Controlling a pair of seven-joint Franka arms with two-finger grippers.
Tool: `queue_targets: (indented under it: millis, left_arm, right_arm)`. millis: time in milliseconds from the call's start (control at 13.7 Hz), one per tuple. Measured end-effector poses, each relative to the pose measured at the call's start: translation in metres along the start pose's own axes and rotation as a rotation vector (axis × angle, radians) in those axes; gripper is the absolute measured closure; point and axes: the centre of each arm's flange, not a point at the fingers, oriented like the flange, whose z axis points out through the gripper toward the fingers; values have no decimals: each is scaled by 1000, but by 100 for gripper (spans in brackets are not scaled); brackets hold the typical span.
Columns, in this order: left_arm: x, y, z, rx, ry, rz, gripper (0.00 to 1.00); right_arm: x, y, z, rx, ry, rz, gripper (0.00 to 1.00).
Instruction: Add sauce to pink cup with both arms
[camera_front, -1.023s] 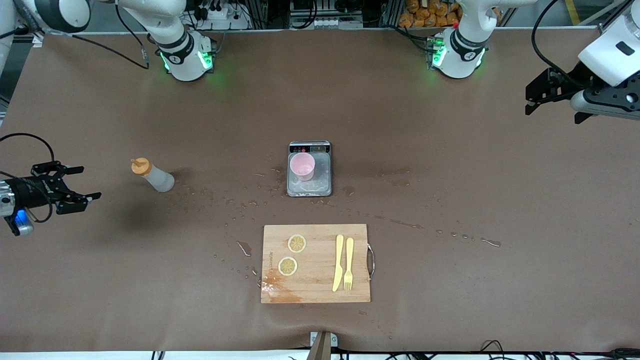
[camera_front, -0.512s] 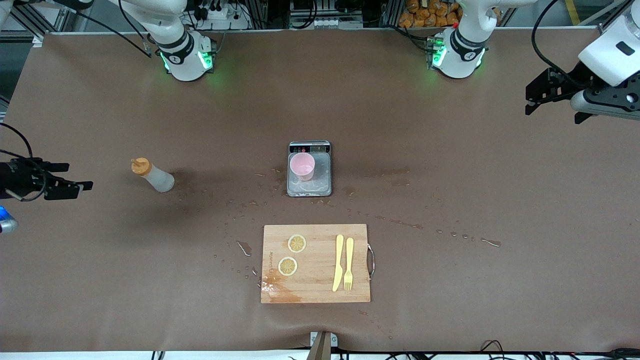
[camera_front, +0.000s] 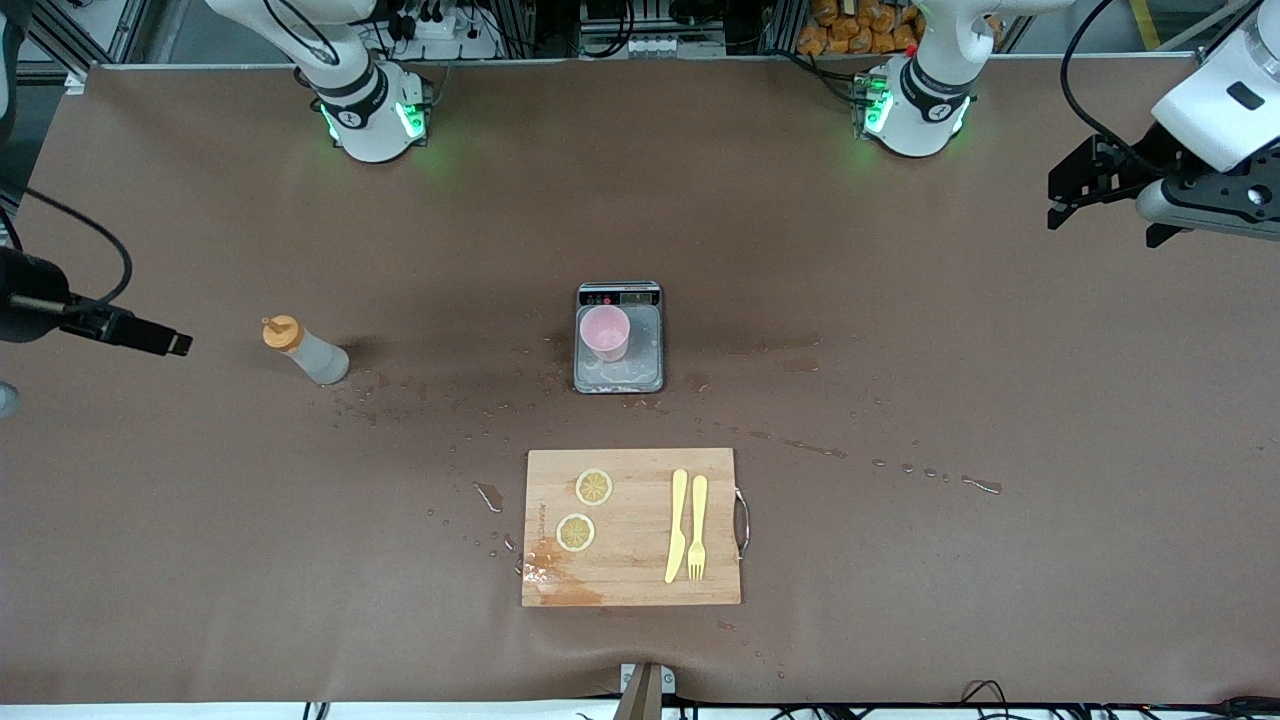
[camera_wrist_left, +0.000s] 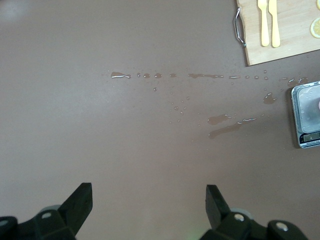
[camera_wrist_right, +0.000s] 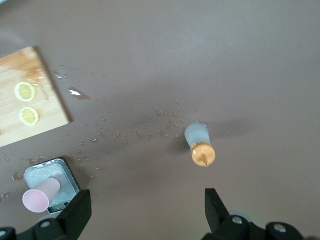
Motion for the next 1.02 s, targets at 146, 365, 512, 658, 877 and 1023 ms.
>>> queue_targets:
  millis: [146,365,512,658,877,1023]
  left_arm:
    - [0,0,0,0,0,0,0]
    - [0,-2,0,0,0,-3,0]
    - [0,-2,0,0,0,-4,0]
    - [0,-2,0,0,0,-4,0]
    - [0,-2,0,0,1,-4,0]
    - [0,-2,0,0,1,-4,0]
  right_arm:
    - [-5,2,-3,7,72,-88,0]
    - [-10,19,-4,11,147,-161,0]
    - [-12,23,-4,14,174,-170,0]
    - [-11,24,1,14,189,-178,0]
    - [-17,27,11,16,213,-184,0]
    - [-26,31,12,-24,216,-201,0]
